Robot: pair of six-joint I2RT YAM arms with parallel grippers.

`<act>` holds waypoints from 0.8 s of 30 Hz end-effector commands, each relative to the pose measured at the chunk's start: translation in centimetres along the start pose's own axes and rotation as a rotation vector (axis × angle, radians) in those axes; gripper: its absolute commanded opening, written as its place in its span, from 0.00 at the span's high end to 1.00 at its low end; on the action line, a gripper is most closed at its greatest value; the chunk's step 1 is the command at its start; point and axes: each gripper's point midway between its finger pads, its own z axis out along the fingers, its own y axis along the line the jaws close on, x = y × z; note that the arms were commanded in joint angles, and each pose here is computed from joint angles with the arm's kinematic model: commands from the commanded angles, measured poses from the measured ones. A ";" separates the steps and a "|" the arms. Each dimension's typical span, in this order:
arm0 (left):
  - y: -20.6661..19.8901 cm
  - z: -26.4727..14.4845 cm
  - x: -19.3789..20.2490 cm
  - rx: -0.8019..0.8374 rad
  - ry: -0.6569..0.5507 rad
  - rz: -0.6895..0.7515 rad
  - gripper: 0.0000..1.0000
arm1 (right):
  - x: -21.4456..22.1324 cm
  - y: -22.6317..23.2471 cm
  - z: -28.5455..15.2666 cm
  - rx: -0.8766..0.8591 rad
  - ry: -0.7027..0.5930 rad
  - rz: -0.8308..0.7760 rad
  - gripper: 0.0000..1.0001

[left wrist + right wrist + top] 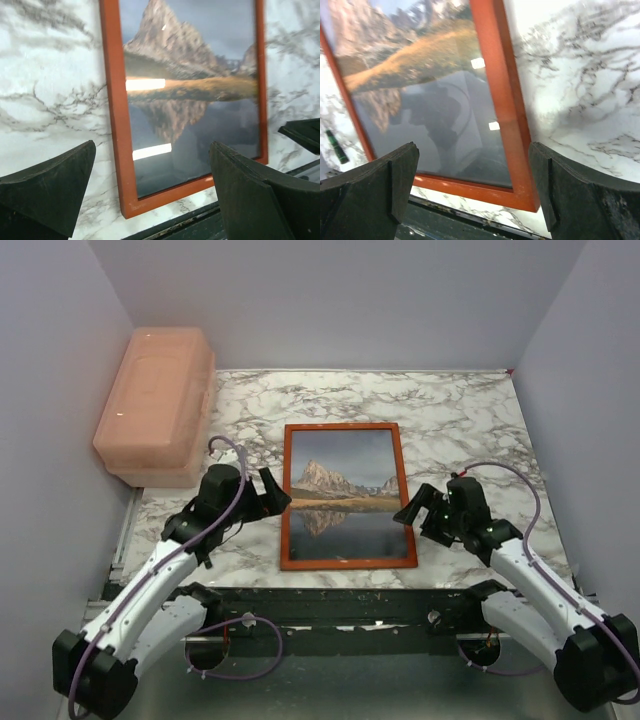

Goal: Put the photo into the frame

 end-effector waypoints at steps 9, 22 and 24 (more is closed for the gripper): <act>-1.3 -7.7 -4.5 0.207 -0.491 0.146 0.02 | -5.1 4.5 -5.9 -0.235 -0.348 -0.115 0.00; -0.5 -6.8 -6.3 0.215 -0.714 0.280 0.01 | -8.0 5.8 -7.5 -0.298 -0.552 -0.258 0.00; 0.3 -6.7 -7.4 0.150 -0.752 0.296 0.02 | -9.4 5.6 -7.4 -0.241 -0.591 -0.301 0.00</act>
